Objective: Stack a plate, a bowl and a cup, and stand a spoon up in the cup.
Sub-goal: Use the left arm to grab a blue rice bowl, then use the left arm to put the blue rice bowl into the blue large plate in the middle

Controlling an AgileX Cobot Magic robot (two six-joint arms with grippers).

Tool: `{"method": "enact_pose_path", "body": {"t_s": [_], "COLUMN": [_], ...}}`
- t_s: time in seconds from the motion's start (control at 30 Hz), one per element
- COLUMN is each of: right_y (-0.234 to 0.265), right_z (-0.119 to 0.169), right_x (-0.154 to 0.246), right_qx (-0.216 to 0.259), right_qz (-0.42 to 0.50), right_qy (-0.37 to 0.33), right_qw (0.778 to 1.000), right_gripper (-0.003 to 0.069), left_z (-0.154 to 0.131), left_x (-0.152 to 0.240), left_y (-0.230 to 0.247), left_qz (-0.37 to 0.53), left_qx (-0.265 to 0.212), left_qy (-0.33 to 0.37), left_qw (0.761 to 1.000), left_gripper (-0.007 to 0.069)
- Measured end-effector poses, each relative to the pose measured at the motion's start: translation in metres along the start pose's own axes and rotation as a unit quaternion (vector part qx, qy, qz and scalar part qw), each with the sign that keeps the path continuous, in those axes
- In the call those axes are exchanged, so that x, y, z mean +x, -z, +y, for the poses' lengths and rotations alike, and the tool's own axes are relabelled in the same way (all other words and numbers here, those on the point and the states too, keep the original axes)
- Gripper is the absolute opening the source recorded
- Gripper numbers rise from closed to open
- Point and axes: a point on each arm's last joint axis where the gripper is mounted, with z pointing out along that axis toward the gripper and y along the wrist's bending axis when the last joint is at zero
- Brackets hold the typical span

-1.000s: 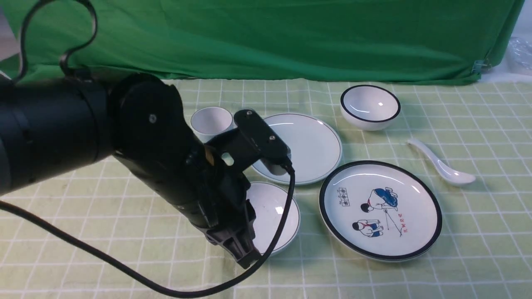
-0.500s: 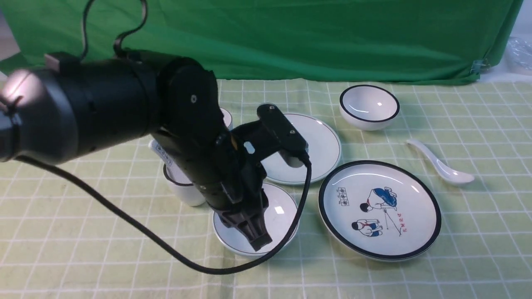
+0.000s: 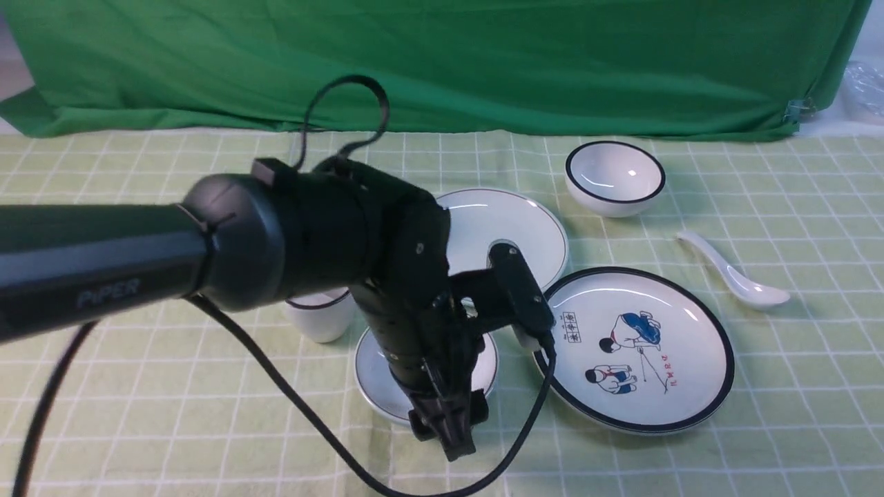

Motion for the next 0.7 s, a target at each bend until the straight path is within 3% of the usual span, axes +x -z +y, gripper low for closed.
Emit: {"method": "enact_pose_path", "body": {"t_s": [0.13,0.23,0.33,0.4,0.53,0.6,0.7], "right_y": [0.0,0.0,0.0,0.0,0.0,0.0,0.0], "right_z": [0.0,0.0,0.0,0.0,0.0,0.0,0.0], "right_x": [0.0,0.0,-0.001,-0.002,-0.003,-0.003,-0.005], "right_qx": [0.0,0.0,0.0,0.001,0.002,0.002,0.003], "right_qz": [0.0,0.0,-0.003,-0.007,-0.014,-0.016,-0.024], "right_qy": [0.001,0.001,0.004,0.007,0.011,0.012,0.012], "right_qw": [1.0,1.0,1.0,1.0,1.0,1.0,1.0], "right_gripper": [0.0039,0.0039,0.0039,0.0039,0.0039,0.0039,0.0039], "left_z": [0.002,0.002,0.002,0.003,-0.009,-0.015,0.001], "left_x": [0.0,0.001,-0.003,-0.004,-0.007,-0.016,-0.038], "left_y": [-0.018,-0.028,-0.017,-0.007,0.021,0.045,0.081], "left_qz": [0.013,0.026,0.012,0.003,0.006,-0.021,-0.105], "left_qx": [-0.008,-0.008,-0.015,-0.024,-0.036,-0.058,-0.116], "left_qy": [0.005,0.028,0.036,0.034,0.032,0.022,0.009], "left_qw": [1.0,0.999,0.999,0.999,0.999,0.998,0.988], "left_gripper": [0.0451,0.032,0.013,0.0079,0.0048,0.0048,0.0048]}}
